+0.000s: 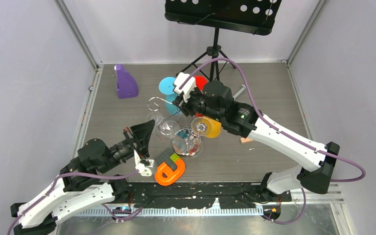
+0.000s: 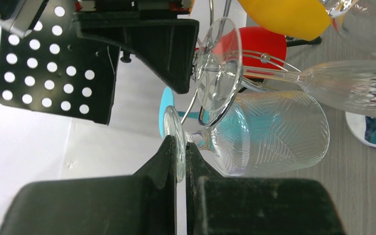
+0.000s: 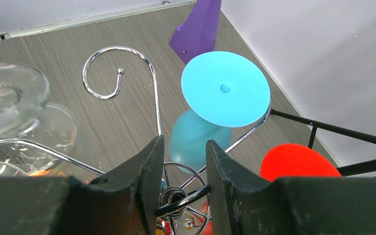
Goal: Place the wine glass upside down on the wine glass rack
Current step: Turn the wine glass upside down at the wine rack.
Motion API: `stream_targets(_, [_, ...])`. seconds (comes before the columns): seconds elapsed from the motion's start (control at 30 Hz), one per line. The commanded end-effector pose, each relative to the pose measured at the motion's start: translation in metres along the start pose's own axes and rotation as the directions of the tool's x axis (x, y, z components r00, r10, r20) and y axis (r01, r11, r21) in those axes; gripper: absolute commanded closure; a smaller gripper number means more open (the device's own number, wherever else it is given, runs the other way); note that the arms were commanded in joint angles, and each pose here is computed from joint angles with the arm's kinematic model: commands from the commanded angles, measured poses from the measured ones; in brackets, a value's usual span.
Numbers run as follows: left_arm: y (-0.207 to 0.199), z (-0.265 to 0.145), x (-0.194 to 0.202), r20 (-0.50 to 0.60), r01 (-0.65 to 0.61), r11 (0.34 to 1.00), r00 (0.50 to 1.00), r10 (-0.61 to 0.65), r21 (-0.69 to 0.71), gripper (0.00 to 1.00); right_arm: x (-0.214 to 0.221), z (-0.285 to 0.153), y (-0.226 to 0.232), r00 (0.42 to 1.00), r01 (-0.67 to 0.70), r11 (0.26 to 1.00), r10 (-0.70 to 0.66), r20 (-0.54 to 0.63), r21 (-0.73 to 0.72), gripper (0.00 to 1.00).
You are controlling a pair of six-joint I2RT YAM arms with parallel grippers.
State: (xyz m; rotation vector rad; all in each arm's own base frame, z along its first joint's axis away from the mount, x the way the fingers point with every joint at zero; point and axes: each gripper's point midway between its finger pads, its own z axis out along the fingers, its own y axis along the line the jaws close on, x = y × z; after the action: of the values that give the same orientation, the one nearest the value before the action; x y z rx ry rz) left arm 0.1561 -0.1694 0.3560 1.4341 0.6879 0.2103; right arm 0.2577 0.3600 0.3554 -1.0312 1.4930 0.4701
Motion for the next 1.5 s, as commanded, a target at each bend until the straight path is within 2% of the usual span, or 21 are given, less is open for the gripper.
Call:
stream_targets(0.0, [0.043, 0.004, -0.013, 0.025, -0.113, 0.987, 0.993, 0.116, -0.114, 1.00, 0.049, -0.001, 0.022, 0.987, 0.036, 0.994, -0.052, -0.155, -0.104, 0.95])
stream_targets(0.2, [0.043, 0.011, -0.002, -0.045, -0.199, 0.976, 0.980, 0.196, -0.085, 1.00, 0.051, 0.000, 0.023, 0.986, 0.036, 0.994, -0.053, -0.160, -0.106, 0.95])
stream_targets(0.43, [0.055, 0.011, 0.006, -0.068, -0.223, 0.969, 0.974, 0.217, -0.109, 1.00, 0.049, 0.000, 0.030, 0.988, 0.031, 0.989, -0.053, -0.147, -0.143, 0.95])
stream_targets(0.53, [0.058, 0.015, 0.003, -0.036, -0.226, 0.969, 0.974, 0.223, -0.102, 1.00, 0.049, -0.001, 0.030, 0.988, 0.032, 0.989, -0.053, -0.147, -0.145, 0.95])
stream_targets(1.03, [0.069, 0.041, 0.014, -0.018, -0.242, 0.966, 0.970, 0.242, -0.090, 1.00, 0.051, -0.005, 0.032, 0.988, 0.034, 0.987, -0.057, -0.146, -0.157, 0.95])
stream_targets(1.47, [0.084, 0.047, 0.036, -0.068, -0.221, 0.970, 0.974, 0.215, -0.103, 1.00, 0.052, -0.006, 0.035, 0.988, 0.029, 0.984, -0.054, -0.142, -0.173, 0.95])
